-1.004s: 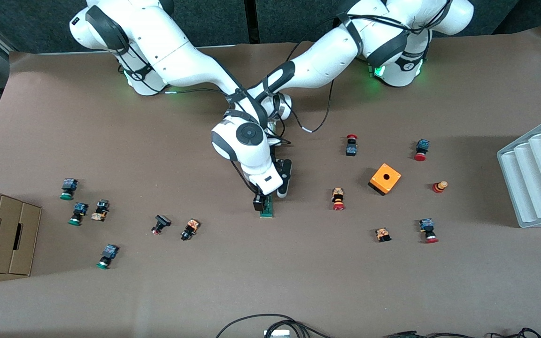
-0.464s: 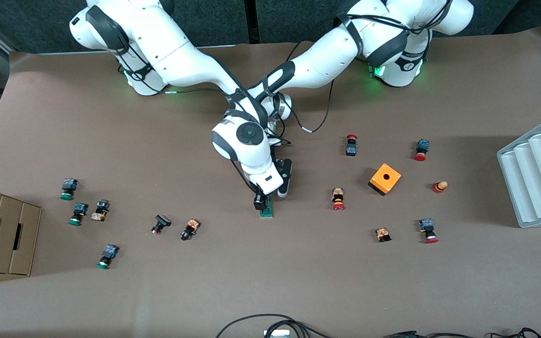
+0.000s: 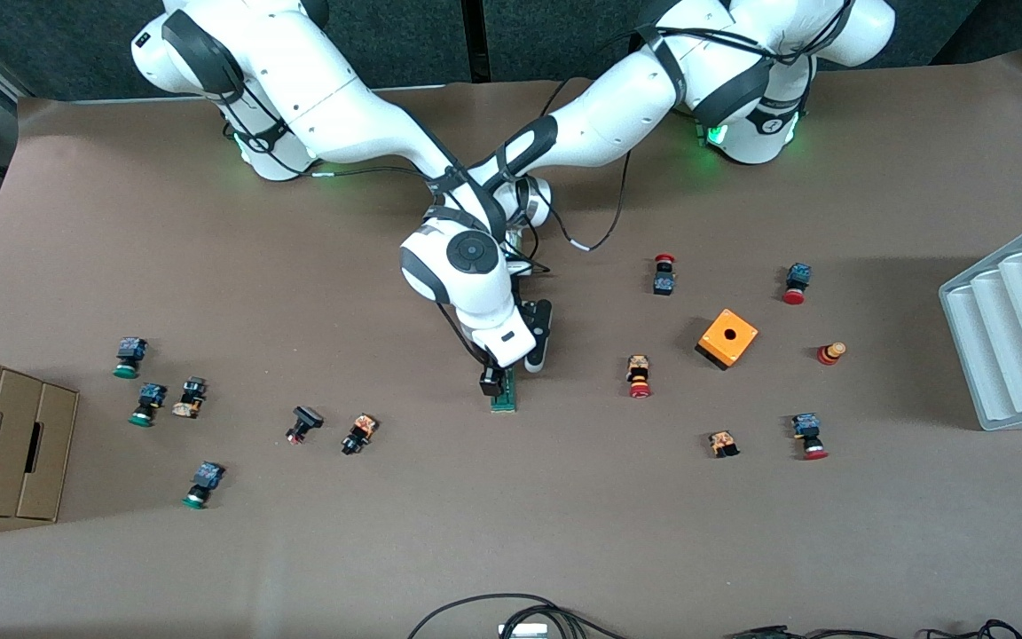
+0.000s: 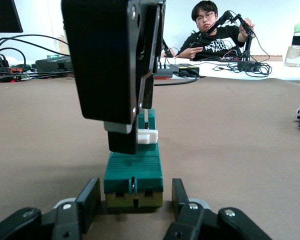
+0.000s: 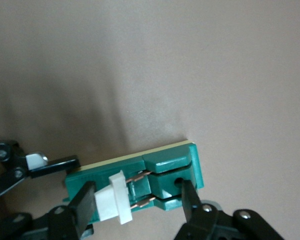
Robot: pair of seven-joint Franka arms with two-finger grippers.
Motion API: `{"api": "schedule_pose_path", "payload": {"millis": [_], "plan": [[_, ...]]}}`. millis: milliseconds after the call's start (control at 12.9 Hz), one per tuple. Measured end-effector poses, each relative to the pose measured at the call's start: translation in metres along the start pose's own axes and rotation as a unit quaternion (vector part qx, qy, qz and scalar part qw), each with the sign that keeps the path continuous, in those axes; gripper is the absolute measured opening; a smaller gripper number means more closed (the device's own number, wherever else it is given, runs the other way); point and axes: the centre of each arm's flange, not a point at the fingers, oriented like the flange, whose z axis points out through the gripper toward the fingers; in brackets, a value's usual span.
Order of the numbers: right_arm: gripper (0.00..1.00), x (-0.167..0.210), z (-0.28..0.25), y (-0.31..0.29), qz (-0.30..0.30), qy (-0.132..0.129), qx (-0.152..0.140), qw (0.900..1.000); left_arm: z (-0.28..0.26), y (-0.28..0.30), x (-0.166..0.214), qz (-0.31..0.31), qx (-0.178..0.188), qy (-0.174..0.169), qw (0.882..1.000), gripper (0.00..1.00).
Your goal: Close load switch with both arms
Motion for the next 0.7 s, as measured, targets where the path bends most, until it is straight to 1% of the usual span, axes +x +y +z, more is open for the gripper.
{"api": "schedule_pose_path", "payload": {"millis": [386, 695], "plan": [[0.76, 0.0002, -0.0012, 0.0007, 0.0, 0.001, -0.001, 1.0, 0.0, 0.0, 0.0, 0.0, 0.0, 0.0, 1.0, 0.63], [0.75, 0.001, -0.0045, 0.0017, 0.001, 0.003, -0.002, 1.0, 0.0001, -0.0001, 0.0, 0.0, 0.001, 0.001, 1.0, 0.6]]}}
